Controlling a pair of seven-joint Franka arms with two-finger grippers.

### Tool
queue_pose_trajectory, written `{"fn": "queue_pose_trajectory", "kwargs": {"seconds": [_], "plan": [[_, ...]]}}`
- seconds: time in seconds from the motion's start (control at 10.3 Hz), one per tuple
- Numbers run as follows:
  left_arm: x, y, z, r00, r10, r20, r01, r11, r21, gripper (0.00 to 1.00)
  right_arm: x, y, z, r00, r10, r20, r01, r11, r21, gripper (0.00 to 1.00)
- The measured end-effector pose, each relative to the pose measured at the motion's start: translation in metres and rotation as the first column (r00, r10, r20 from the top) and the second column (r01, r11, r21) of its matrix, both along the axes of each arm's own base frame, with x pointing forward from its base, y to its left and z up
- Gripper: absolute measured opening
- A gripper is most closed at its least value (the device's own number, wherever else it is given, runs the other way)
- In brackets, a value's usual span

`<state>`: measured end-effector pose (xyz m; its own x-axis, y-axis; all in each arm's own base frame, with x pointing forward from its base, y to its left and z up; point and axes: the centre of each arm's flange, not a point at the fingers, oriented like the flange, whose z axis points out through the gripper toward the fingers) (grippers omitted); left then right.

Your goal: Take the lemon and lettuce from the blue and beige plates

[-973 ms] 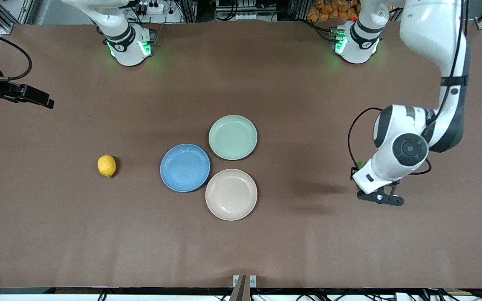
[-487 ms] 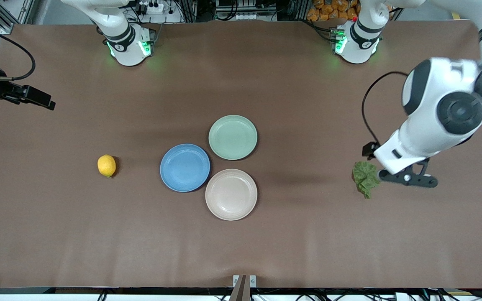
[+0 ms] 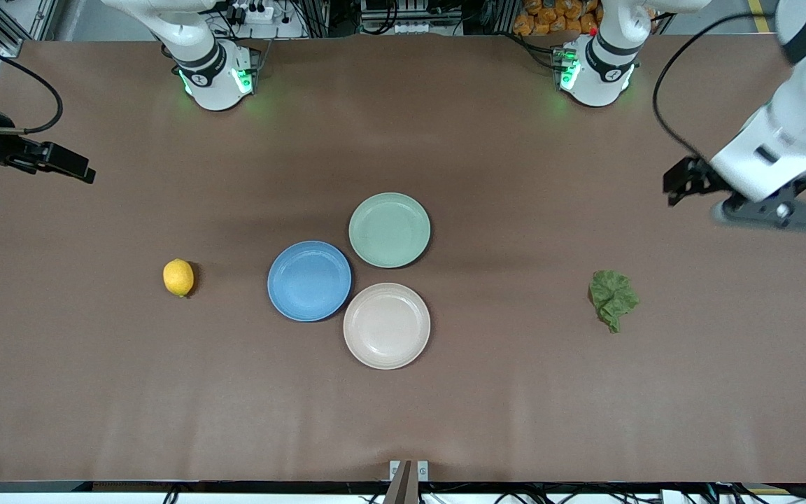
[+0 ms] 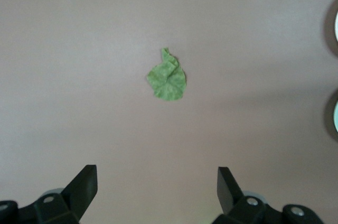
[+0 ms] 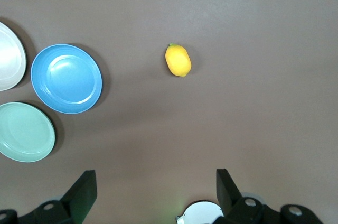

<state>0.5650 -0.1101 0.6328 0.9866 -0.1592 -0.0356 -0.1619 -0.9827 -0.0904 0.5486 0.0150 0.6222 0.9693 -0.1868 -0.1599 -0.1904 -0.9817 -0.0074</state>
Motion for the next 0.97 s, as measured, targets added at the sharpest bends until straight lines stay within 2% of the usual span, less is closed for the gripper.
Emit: {"fn": "queue_pose_trajectory", "kwargs": {"seconds": [0.29, 0.97], "plan": [[-0.022, 0.022, 0.031, 0.999, 0.032, 0.021, -0.031, 0.997, -0.065, 1.00, 0.000, 0.000, -0.001, 1.000, 0.000, -0.002, 0.000, 1.000, 0.000, 1.00], [-0.024, 0.036, 0.029, 0.998, 0.059, 0.011, -0.058, 0.995, -0.087, 1.00, 0.000, 0.000, -0.001, 1.000, 0.001, -0.002, -0.001, 1.000, 0.000, 1.00]]}}
